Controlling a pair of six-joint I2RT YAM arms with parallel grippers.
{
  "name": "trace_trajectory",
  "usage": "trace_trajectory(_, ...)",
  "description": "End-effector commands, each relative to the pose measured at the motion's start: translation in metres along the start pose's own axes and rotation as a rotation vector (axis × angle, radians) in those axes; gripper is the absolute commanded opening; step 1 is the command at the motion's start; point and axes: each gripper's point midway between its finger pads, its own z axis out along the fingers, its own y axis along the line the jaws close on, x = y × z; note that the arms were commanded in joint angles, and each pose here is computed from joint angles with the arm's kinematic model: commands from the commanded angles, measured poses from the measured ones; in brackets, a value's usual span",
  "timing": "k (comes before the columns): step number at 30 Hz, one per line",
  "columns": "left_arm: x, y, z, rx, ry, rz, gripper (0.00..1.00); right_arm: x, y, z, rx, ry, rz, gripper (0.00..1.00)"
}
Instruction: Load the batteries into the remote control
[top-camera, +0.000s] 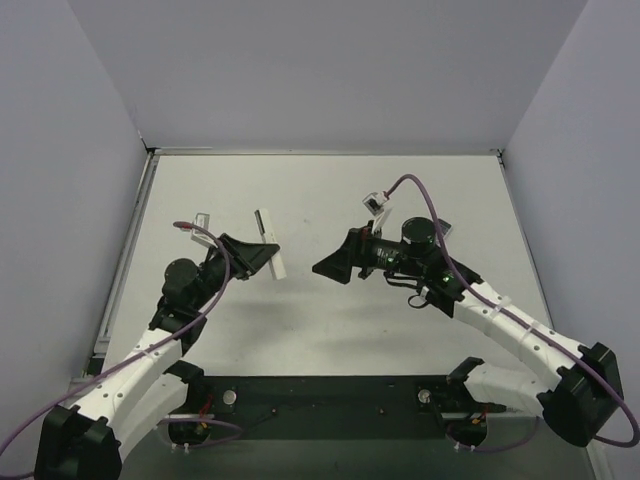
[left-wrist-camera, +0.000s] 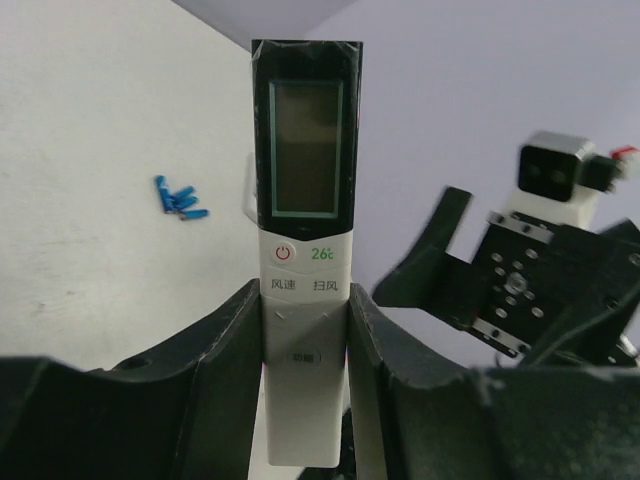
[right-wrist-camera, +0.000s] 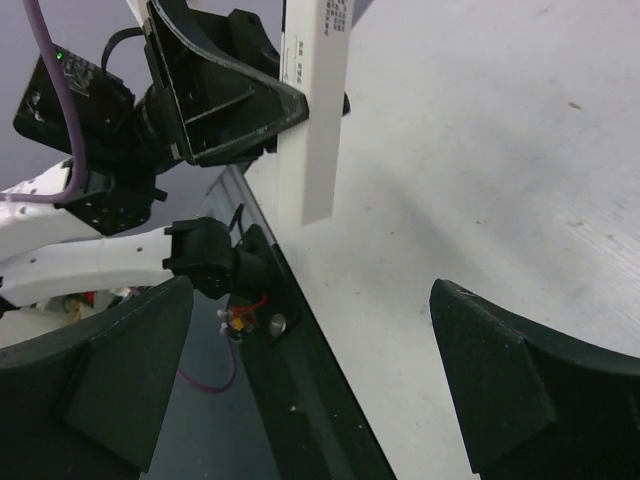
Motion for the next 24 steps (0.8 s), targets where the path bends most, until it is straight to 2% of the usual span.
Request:
trace_trajectory(1, -0.005, -0.073, -0.01, 0.287, -0.087, -0.04, 0.08, -0.019, 0.052, 0.014, -0.275, -0.053, 0.026, 1.0)
trace_trajectory(5, 0.006, -0.095, -0.012, 0.362, -0.088, -0.058, 0.08, -0.02, 0.071, 0.022, -0.391, -0.046, 0.049, 0.98)
trace_trajectory(14, 0.005, -0.119, -0.018, 0.477, -0.122, -0.114, 0.08, -0.004, 0.085, 0.031, -0.504, 0.032, 0.096, 0.82)
trace_trajectory(20, 0.004, -0.126, -0.023, 0.507, -0.132, -0.119, 0.08, 0.001, 0.09, 0.032, -0.543, 0.058, 0.102, 0.54)
trace_trajectory(23, 0.005, -0.127, -0.024, 0.508, -0.13, -0.113, 0.09, 0.003, 0.09, 0.032, -0.551, 0.067, 0.104, 0.35)
trace_trajectory(24, 0.005, -0.126, -0.024, 0.506, -0.127, -0.111, 0.09, 0.004, 0.09, 0.032, -0.551, 0.068, 0.102, 0.23)
